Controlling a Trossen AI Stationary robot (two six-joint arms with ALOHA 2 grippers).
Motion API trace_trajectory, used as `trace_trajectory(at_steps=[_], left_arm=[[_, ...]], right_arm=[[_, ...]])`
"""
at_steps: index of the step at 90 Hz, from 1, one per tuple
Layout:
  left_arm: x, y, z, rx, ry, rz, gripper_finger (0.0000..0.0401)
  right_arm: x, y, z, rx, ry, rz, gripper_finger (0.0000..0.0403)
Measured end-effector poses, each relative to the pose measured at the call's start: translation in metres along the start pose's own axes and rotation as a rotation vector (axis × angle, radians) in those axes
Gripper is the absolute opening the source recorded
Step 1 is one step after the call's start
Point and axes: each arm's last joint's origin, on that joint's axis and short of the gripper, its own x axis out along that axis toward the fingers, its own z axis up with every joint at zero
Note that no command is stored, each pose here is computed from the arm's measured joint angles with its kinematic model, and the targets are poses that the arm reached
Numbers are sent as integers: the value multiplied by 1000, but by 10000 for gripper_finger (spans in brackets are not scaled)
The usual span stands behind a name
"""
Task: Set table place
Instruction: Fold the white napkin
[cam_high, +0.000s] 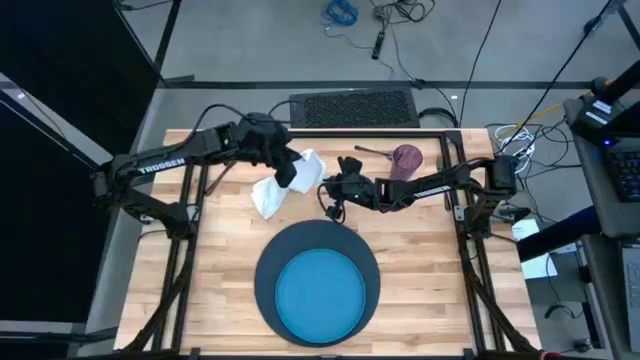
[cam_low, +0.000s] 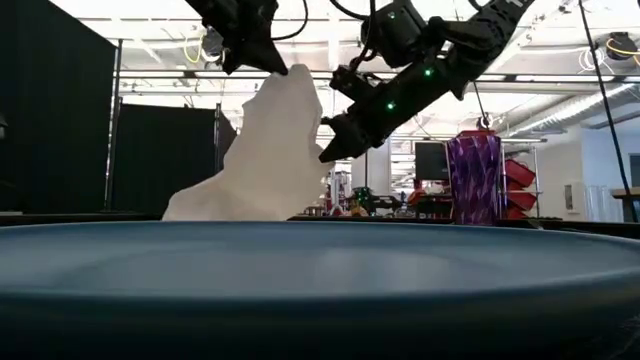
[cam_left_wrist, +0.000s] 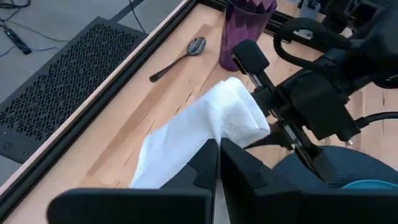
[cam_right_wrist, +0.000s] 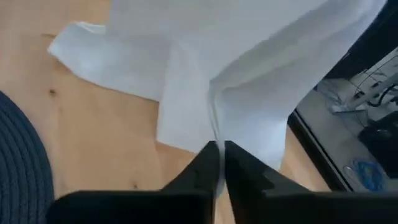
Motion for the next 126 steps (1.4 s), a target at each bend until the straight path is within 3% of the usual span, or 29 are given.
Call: trace_trajectory(at_steps=[21,32,58,75,97,126], left_arm=[[0,0,-1,0,7,1,0],[0,-1,-3,6,33,0,0],[0,-15,-4,60,26,-34,0],[-23,-30,2,100,-93,-33,0],[-66,-37,8,106,-256,-30,0],[-78,-38,8,103,-293,-30,0]], right_arm=[[0,0,0,-26,3,-4,1],[-8,-2,5,-91,15,-93,0],[-62,-21,43,-125,-75,-262,0],[-103,-40,65,-149,-143,-375,0],[-143,-65,93,-145,-238,-413,0],[-164,-71,146,-217,-261,-369,0]])
